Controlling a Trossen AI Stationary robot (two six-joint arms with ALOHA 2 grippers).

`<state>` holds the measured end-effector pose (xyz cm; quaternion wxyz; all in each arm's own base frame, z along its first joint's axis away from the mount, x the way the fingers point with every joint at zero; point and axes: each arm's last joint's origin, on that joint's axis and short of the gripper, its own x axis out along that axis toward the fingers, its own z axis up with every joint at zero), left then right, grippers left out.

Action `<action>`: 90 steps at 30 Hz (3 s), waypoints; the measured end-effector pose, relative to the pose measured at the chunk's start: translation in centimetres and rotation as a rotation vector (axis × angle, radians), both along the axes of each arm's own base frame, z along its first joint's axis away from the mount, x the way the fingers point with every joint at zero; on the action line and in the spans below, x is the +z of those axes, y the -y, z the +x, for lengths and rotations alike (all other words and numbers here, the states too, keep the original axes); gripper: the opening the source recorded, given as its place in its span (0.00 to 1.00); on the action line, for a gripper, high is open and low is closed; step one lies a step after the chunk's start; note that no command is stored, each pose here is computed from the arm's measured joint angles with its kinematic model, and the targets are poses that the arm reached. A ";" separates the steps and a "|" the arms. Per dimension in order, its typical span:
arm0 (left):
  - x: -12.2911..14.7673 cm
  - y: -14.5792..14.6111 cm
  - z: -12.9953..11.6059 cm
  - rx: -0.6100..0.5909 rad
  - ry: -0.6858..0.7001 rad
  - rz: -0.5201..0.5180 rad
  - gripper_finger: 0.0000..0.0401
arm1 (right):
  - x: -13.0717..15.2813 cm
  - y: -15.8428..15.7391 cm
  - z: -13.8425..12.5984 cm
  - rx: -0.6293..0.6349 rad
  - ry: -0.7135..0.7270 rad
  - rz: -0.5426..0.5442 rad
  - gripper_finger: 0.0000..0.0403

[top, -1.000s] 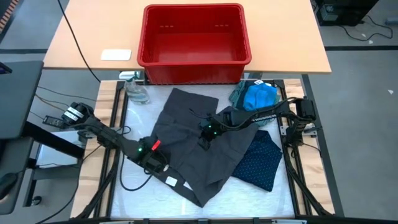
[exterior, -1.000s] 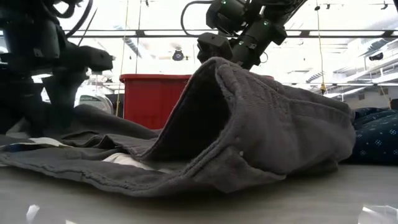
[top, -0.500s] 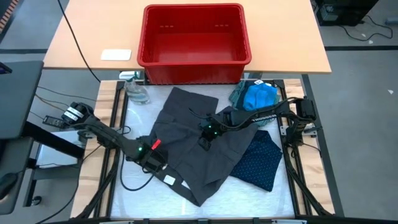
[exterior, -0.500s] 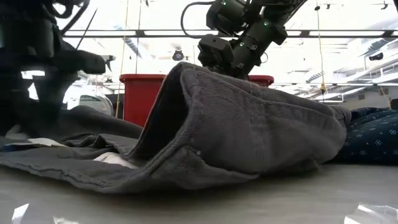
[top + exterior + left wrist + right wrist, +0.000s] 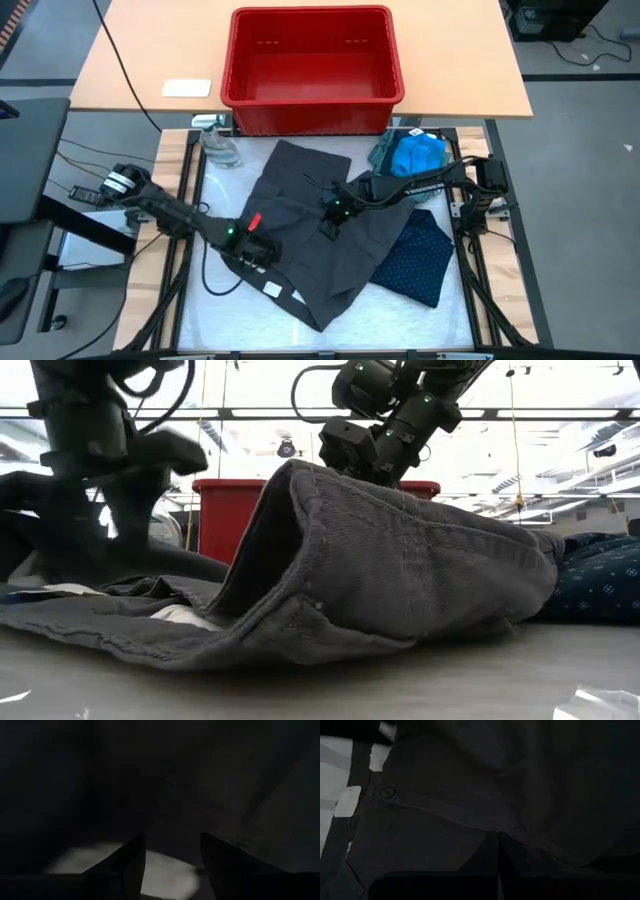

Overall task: Fold laundry
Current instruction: Fold the gray shorts

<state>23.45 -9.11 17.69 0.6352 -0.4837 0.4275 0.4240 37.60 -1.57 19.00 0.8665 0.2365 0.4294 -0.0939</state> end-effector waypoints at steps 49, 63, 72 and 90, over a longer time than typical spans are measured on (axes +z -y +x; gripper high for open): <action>3.5 5.0 -0.3 -0.500 -0.120 -0.210 0.00 | -0.3 2.7 -0.4 -0.070 -0.036 0.010 0.01; 1.7 1.8 -1.5 -0.260 -0.245 0.019 0.28 | -2.4 5.5 -3.3 -0.017 -0.276 -0.303 0.01; 7.4 3.3 -0.3 -0.467 0.051 0.071 0.34 | 0.7 3.9 -5.8 0.415 -0.260 -0.288 0.01; 4.6 12.7 7.4 -0.777 0.723 0.186 0.35 | -5.2 -4.4 -2.1 0.742 0.140 -0.109 0.01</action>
